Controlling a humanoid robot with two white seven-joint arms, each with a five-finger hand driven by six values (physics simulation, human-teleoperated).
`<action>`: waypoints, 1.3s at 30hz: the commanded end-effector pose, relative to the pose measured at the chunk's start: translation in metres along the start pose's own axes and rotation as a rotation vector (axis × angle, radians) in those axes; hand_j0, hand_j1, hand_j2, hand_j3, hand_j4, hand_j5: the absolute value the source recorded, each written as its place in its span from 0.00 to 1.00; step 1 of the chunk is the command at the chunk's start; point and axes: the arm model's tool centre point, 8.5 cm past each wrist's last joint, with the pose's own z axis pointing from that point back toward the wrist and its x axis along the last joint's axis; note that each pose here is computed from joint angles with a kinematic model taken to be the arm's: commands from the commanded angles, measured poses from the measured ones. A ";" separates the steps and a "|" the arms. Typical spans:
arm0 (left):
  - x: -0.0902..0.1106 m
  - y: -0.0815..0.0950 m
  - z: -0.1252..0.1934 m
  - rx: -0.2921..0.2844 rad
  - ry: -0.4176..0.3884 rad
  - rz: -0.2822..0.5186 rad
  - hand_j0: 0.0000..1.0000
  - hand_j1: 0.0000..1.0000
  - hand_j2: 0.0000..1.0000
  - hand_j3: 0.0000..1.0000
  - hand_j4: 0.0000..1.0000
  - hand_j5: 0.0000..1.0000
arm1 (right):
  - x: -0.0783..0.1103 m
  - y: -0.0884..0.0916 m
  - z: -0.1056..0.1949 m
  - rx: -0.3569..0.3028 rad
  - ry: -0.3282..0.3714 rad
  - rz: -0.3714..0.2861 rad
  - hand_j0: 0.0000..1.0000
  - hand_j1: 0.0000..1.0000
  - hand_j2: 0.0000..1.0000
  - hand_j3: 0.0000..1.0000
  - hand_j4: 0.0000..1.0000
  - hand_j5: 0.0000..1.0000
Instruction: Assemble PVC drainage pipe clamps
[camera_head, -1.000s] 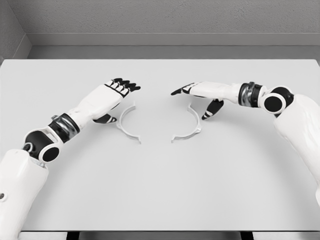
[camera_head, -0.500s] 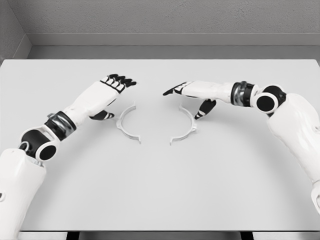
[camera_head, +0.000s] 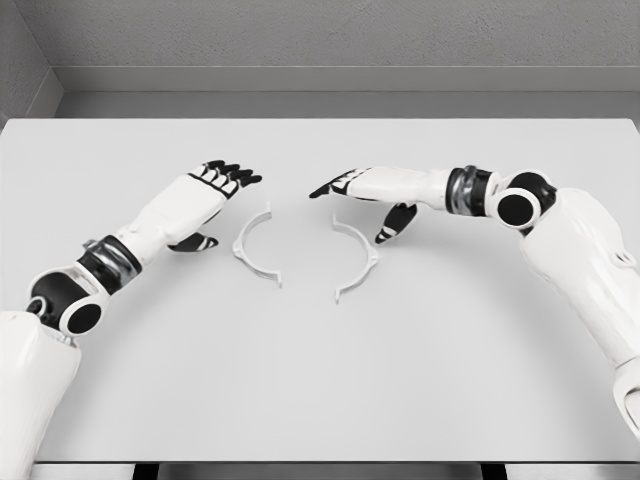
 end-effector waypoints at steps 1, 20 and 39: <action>0.004 -0.002 -0.002 0.000 -0.008 0.008 1.00 1.00 1.00 1.00 1.00 1.00 | 0.001 -0.004 0.001 -0.013 0.006 -0.007 1.00 1.00 1.00 1.00 1.00 1.00; -0.007 -0.012 -0.009 -0.107 0.114 -0.002 1.00 1.00 1.00 1.00 1.00 1.00 | 0.085 0.000 0.130 -0.049 -0.097 0.196 1.00 1.00 1.00 1.00 1.00 1.00; 0.019 -0.001 -0.018 -0.080 0.039 -0.045 1.00 1.00 1.00 1.00 1.00 1.00 | 0.049 0.046 0.043 0.025 -0.037 0.033 1.00 1.00 1.00 1.00 1.00 1.00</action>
